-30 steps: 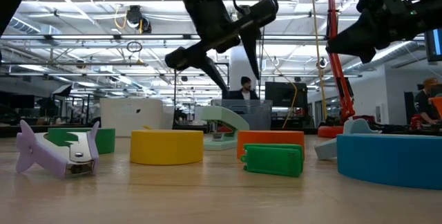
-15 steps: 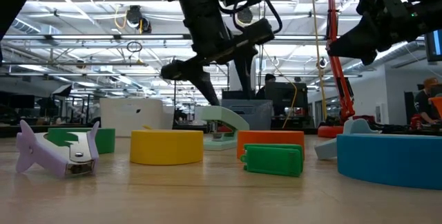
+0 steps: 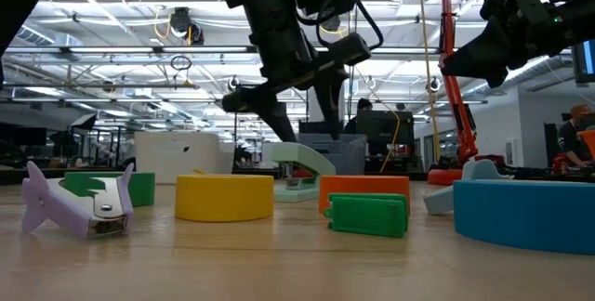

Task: Pick and place Stapler, Stapler remover, tape
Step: Put the large light blue stapler into the white bin

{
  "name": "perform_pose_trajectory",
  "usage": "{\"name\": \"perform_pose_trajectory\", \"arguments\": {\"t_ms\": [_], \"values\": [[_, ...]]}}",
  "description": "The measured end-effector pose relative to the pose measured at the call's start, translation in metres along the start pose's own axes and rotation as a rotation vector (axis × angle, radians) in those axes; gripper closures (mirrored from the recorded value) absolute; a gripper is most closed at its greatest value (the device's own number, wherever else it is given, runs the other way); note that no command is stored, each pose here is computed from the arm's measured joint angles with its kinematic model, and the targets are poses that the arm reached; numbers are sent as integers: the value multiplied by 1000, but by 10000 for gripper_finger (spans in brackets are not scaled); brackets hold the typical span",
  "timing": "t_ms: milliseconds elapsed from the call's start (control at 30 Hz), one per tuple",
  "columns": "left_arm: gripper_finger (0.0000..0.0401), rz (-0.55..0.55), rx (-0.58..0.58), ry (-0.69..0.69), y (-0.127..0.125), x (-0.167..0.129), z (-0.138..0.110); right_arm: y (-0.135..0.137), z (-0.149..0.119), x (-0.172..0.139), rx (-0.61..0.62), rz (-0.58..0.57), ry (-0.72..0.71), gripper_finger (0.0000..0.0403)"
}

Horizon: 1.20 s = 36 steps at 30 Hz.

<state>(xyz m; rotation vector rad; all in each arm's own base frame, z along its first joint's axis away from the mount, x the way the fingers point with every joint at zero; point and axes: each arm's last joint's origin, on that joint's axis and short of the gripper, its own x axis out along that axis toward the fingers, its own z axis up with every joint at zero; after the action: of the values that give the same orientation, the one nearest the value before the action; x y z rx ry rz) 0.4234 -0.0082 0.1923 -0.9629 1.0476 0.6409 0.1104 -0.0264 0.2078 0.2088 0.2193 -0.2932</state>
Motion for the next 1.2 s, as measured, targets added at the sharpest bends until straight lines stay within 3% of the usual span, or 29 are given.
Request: {"name": "perform_pose_trajectory", "arguments": {"t_ms": [733, 1200], "values": [[158, 34, 17, 63, 4, 26, -3, 0, 0, 0, 8, -1, 0, 273], [268, 36, 53, 56, 5, 26, -1, 0, 0, 0, 8, -1, -1, 273]]}}
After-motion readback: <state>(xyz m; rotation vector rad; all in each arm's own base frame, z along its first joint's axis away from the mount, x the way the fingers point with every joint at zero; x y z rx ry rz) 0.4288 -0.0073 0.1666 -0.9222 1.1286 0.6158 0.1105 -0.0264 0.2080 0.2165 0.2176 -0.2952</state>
